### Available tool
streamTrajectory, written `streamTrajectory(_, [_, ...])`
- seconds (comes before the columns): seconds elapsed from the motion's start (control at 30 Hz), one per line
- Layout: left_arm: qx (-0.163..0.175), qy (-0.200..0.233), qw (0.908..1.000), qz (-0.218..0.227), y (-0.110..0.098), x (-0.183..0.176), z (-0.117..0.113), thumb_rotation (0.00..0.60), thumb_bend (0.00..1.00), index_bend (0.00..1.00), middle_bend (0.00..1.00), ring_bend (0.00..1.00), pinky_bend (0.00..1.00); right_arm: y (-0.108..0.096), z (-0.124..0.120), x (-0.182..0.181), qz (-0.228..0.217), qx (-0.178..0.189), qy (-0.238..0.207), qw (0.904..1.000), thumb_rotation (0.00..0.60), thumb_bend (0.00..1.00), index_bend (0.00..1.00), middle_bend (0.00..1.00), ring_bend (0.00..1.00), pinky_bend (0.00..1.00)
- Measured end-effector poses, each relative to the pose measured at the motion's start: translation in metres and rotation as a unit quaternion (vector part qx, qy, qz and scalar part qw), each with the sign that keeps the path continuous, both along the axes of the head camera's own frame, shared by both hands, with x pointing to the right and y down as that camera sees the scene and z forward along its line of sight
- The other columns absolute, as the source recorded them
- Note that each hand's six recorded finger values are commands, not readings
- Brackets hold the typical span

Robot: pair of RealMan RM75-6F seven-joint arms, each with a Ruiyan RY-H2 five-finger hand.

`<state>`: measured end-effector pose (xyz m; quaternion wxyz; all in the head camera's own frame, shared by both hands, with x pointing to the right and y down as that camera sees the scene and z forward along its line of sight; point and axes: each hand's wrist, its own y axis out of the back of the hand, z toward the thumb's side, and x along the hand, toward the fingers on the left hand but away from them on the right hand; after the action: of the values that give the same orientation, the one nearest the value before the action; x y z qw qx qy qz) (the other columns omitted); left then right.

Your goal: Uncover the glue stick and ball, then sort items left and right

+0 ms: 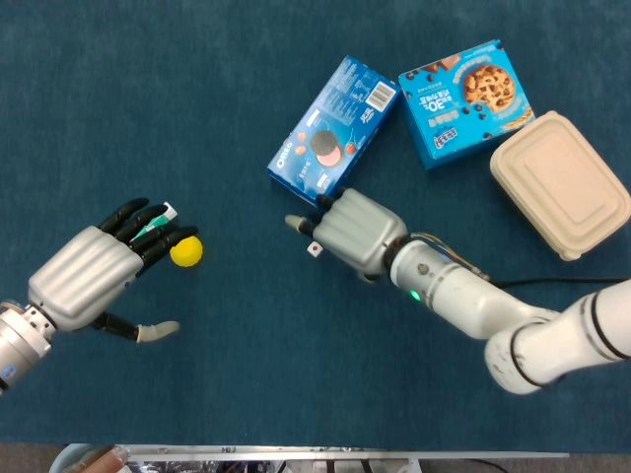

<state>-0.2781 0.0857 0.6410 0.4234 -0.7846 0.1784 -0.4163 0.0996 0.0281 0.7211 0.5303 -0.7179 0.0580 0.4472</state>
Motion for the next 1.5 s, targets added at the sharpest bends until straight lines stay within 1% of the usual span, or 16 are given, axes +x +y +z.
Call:
streamTrajectory(0.13, [-0.001, 0.001, 1.0, 0.002, 0.001, 0.001, 0.0, 0.224, 0.17, 0.22, 0.17, 0.0, 0.04, 0.011, 0.003, 0.011, -0.013, -0.015, 0.012, 0.9997, 0.6, 0.15, 0.06, 0.27, 0.15, 0.25])
streamTrajectory(0.37, [-0.001, -0.001, 1.0, 0.0, 0.002, 0.0, 0.0, 0.223, 0.17, 0.22, 0.17, 0.0, 0.04, 0.016, 0.007, 0.017, -0.021, -0.017, 0.022, 0.9994, 0.6, 0.15, 0.06, 0.27, 0.15, 0.25])
streamTrajectory(0.73, [-0.001, -0.002, 1.0, -0.006, 0.002, -0.005, 0.0, 0.224, 0.17, 0.22, 0.17, 0.0, 0.04, 0.025, 0.017, 0.002, -0.031, -0.023, 0.024, 0.999, 0.6, 0.15, 0.06, 0.27, 0.15, 0.25])
streamTrajectory(0.87, [-0.001, -0.004, 1.0, -0.008, 0.003, -0.007, 0.001, 0.225, 0.17, 0.22, 0.17, 0.0, 0.04, 0.028, 0.02, -0.009, -0.031, -0.025, 0.019, 0.999, 0.6, 0.15, 0.06, 0.27, 0.15, 0.24])
streamTrajectory(0.9, [-0.001, -0.004, 1.0, -0.009, 0.003, -0.007, 0.0, 0.225, 0.17, 0.22, 0.17, 0.0, 0.04, 0.029, 0.021, -0.013, -0.031, -0.025, 0.017, 0.9991, 0.6, 0.15, 0.06, 0.25, 0.14, 0.23])
streamTrajectory(0.93, [0.0, -0.004, 0.9999, -0.009, 0.003, -0.008, 0.0, 0.225, 0.17, 0.22, 0.17, 0.0, 0.04, 0.029, 0.022, -0.016, -0.032, -0.024, 0.016, 0.9991, 0.6, 0.15, 0.06, 0.22, 0.13, 0.22])
streamTrajectory(1.03, [0.003, -0.009, 0.9999, -0.014, 0.003, -0.012, -0.002, 0.22, 0.17, 0.22, 0.16, 0.0, 0.04, 0.03, 0.023, -0.027, -0.037, -0.015, 0.009, 0.9992, 0.6, 0.14, 0.01, 0.05, 0.07, 0.17])
streamTrajectory(1.1, [0.003, -0.008, 0.9997, -0.021, 0.003, -0.014, -0.004, 0.217, 0.17, 0.22, 0.16, 0.0, 0.04, 0.03, 0.021, -0.033, -0.035, -0.009, 0.001, 0.9994, 0.6, 0.14, 0.0, 0.01, 0.06, 0.16])
streamTrajectory(1.2, [0.005, -0.008, 0.9997, -0.022, 0.004, -0.016, -0.006, 0.215, 0.17, 0.22, 0.16, 0.0, 0.04, 0.028, 0.018, -0.033, -0.03, -0.008, -0.003, 0.9995, 0.6, 0.14, 0.0, 0.0, 0.06, 0.16])
streamTrajectory(1.33, [0.005, -0.007, 0.9998, -0.019, 0.004, -0.015, -0.007, 0.219, 0.17, 0.22, 0.16, 0.0, 0.04, 0.021, 0.011, -0.026, -0.018, -0.006, -0.003, 0.9998, 0.6, 0.14, 0.0, 0.0, 0.06, 0.16])
streamTrajectory(1.5, [0.0, -0.003, 0.9999, -0.012, 0.0, -0.007, -0.007, 0.217, 0.17, 0.22, 0.17, 0.0, 0.04, 0.004, -0.008, -0.006, 0.005, 0.004, -0.008, 0.9999, 0.6, 0.14, 0.0, 0.03, 0.06, 0.16])
